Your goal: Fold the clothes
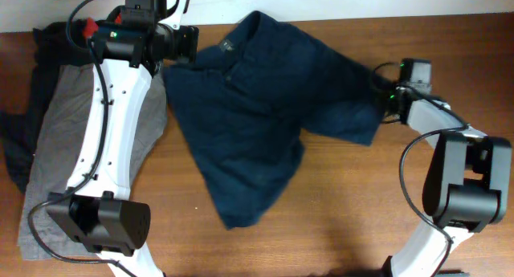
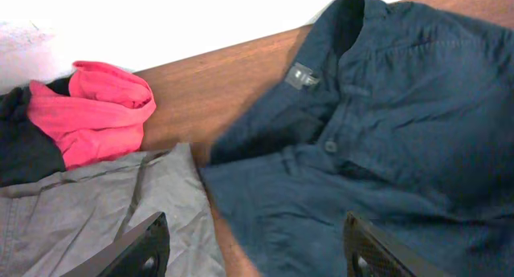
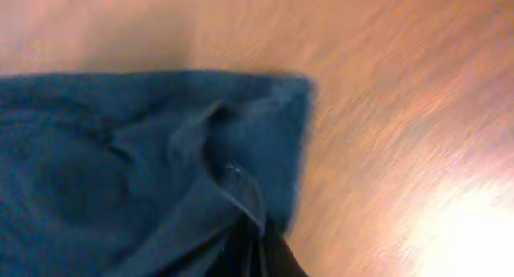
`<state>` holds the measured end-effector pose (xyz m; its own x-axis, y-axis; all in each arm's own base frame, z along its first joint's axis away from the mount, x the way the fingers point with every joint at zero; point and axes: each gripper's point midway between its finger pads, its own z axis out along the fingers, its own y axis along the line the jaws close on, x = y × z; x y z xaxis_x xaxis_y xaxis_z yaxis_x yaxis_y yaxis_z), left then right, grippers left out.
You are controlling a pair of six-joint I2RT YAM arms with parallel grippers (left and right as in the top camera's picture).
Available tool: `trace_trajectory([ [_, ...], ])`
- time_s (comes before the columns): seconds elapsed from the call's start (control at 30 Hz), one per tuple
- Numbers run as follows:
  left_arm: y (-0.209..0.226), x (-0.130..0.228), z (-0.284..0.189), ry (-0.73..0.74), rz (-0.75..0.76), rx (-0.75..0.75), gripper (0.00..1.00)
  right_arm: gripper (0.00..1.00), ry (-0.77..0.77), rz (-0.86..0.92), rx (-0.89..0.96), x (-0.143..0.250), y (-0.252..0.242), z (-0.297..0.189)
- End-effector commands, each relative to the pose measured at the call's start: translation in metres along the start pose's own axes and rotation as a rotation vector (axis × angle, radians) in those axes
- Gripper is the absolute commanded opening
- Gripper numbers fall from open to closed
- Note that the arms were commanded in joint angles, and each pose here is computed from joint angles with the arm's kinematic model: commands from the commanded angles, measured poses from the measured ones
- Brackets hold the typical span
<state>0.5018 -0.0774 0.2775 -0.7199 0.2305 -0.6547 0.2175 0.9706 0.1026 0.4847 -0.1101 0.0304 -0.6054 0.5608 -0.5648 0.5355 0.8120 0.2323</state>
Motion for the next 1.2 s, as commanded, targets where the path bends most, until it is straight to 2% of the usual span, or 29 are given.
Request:
trace_trajectory([
  [0.0, -0.001, -0.004, -0.004, -0.016, -0.005, 0.001, 0.69, 0.04, -0.062, 0.003, -0.001, -0.025, -0.03, 0.007],
  [0.17, -0.002, -0.007, -0.004, -0.027, -0.003, 0.003, 0.69, 0.04, 0.017, 0.002, -0.136, -0.052, -0.03, -0.011],
  [0.2, -0.004, -0.008, -0.004, -0.028, 0.0, 0.005, 0.69, 0.19, 0.058, -0.012, -0.155, -0.056, -0.028, -0.02],
  [0.23, -0.006, -0.008, -0.004, -0.03, 0.003, 0.007, 0.69, 0.49, 0.094, -0.028, -0.17, -0.058, -0.024, -0.029],
  [0.3, -0.008, -0.009, -0.005, -0.033, 0.006, 0.01, 0.69, 0.7, 0.188, -0.054, -0.184, -0.061, -0.016, -0.054],
  [0.33, -0.009, -0.009, -0.005, -0.033, 0.006, 0.01, 0.69, 0.72, 0.235, -0.063, -0.19, -0.061, -0.011, -0.069],
  [0.43, -0.009, -0.009, -0.005, -0.032, 0.008, 0.011, 0.69, 0.72, 0.368, -0.108, -0.239, -0.047, 0.008, -0.109],
  [0.47, -0.009, -0.009, -0.005, -0.031, 0.008, 0.011, 0.69, 0.72, 0.479, -0.155, -0.254, -0.019, 0.02, -0.126],
  [0.57, -0.009, -0.009, -0.005, -0.031, 0.008, 0.011, 0.69, 0.71, 0.603, -0.223, -0.256, 0.02, 0.032, -0.132],
  [0.7, -0.009, -0.008, -0.005, -0.028, 0.008, 0.011, 0.69, 0.62, 0.759, -0.286, -0.252, 0.085, 0.05, -0.129],
  [0.83, -0.009, -0.007, -0.005, -0.023, 0.008, 0.012, 0.69, 0.53, 0.828, -0.312, -0.242, 0.124, 0.054, -0.121],
  [0.97, -0.009, -0.007, -0.005, -0.023, 0.009, 0.012, 0.69, 0.39, 0.876, -0.346, -0.237, 0.162, 0.054, -0.113],
  [1.17, -0.009, -0.007, -0.005, -0.023, 0.008, 0.011, 0.69, 0.37, 0.876, -0.33, -0.236, 0.196, 0.051, -0.095],
])
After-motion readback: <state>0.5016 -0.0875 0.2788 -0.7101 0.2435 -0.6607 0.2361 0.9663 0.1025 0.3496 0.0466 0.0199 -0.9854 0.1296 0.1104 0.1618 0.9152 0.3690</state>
